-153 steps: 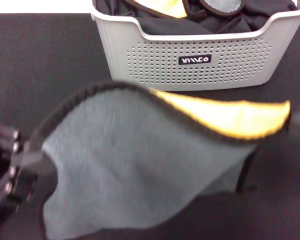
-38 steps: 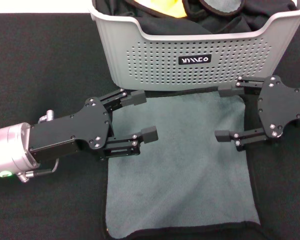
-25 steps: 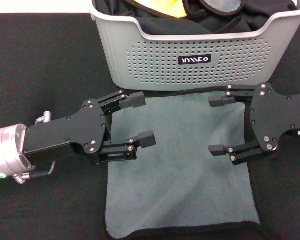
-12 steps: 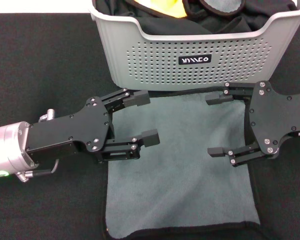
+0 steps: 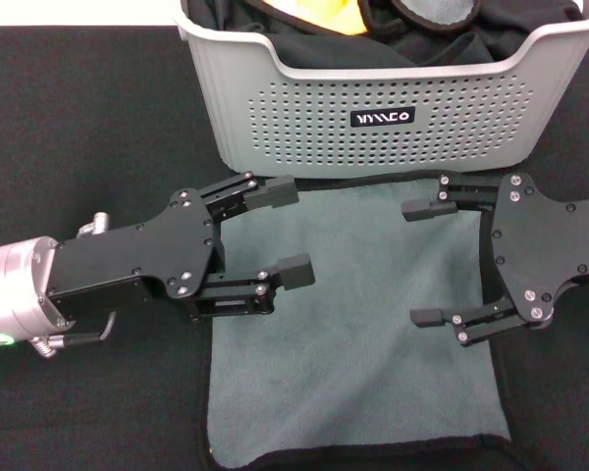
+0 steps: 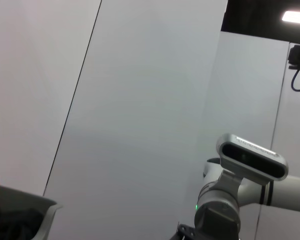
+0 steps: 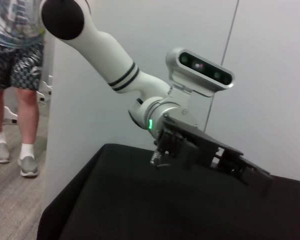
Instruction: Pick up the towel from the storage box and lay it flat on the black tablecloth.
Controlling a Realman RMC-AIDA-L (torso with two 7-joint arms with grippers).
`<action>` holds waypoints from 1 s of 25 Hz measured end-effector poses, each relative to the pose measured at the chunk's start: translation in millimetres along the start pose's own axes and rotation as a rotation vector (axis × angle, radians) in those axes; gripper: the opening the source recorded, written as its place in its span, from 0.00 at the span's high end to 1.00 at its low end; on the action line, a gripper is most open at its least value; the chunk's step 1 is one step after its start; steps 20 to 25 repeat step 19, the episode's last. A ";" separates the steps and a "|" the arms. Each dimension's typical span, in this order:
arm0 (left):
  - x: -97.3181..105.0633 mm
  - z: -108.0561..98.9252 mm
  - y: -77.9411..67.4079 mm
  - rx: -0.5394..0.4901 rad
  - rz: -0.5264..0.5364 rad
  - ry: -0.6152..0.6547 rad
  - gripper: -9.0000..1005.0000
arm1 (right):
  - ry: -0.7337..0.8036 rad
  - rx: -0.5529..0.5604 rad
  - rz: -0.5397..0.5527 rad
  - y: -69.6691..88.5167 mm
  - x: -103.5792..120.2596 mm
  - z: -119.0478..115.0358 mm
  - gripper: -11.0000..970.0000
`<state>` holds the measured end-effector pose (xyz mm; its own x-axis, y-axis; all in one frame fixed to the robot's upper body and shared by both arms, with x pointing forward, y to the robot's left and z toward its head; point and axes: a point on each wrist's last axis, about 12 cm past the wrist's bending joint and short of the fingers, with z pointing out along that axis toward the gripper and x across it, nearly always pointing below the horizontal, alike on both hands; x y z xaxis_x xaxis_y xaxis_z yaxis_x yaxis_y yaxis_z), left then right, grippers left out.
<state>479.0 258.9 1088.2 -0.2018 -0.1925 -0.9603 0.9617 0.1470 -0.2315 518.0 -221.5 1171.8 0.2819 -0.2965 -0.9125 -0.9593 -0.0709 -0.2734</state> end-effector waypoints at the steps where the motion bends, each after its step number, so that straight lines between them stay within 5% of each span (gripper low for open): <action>1: -0.9 -0.4 0.1 0.003 0.000 -0.002 0.13 | -0.002 -0.004 0.001 0.6 0.0 0.0 0.10; 25: -9.8 0.3 6.6 0.004 0.024 -0.010 0.13 | -0.006 0.009 -0.045 -1.8 1.8 -1.0 0.10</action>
